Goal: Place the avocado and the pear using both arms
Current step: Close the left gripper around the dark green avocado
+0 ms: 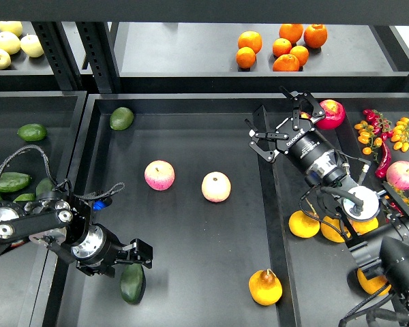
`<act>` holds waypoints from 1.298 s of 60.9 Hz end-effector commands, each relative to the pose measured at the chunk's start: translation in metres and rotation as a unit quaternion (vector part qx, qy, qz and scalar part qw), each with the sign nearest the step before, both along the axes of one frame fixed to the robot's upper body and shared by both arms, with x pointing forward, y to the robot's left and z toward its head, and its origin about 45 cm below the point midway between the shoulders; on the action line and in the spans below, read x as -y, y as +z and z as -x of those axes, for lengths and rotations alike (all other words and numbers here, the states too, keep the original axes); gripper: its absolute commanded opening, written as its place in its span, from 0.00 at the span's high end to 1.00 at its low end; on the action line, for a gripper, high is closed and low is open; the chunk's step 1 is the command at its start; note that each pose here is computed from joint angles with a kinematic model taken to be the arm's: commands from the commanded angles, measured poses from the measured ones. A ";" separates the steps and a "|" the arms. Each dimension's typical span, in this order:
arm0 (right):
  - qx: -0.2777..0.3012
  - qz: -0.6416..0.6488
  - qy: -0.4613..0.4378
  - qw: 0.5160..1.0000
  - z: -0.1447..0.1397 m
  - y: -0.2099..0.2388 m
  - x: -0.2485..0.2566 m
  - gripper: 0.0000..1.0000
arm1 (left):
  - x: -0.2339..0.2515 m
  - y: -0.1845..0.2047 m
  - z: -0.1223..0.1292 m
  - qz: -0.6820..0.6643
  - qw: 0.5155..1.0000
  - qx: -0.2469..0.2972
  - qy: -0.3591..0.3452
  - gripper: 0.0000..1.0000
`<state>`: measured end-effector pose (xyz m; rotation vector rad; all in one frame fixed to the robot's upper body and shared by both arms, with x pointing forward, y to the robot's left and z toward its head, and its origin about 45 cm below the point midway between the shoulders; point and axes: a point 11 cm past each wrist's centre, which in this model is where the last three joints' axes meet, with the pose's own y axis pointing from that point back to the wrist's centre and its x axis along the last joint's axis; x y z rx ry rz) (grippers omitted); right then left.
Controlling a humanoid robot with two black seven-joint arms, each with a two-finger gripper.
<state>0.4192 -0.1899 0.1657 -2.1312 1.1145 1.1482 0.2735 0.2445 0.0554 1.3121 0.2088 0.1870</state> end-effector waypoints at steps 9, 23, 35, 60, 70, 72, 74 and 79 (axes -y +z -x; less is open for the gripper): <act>-0.001 0.000 0.000 1.000 0.000 -0.001 0.000 0.00 | 0.009 -0.008 0.001 -0.001 1.000 -0.003 -0.003 0.01; 0.000 0.000 0.000 1.000 0.000 0.000 0.000 0.00 | 0.012 -0.010 0.001 0.000 1.000 -0.003 -0.004 0.01; -0.001 0.000 0.000 1.000 0.001 -0.001 0.000 0.00 | 0.009 -0.017 0.009 -0.003 1.000 -0.012 -0.003 0.01; -0.001 0.000 0.000 1.000 0.001 -0.001 0.000 0.00 | 0.011 -0.025 0.016 -0.009 1.000 -0.016 -0.011 0.01; -0.001 0.000 0.000 1.000 0.001 -0.001 0.000 0.00 | 0.013 -0.027 0.016 -0.010 1.000 -0.016 -0.010 0.01; -0.001 0.000 0.000 1.000 0.001 -0.001 0.000 0.00 | 0.014 -0.027 0.016 -0.008 1.000 -0.017 -0.011 0.01; -0.001 0.000 0.000 1.000 0.001 -0.001 0.000 0.00 | 0.014 -0.028 0.016 -0.010 1.000 -0.016 -0.011 0.01; 0.002 -0.002 0.002 1.000 0.001 0.000 0.000 0.00 | 0.011 -0.030 0.016 -0.014 1.000 -0.016 -0.010 0.01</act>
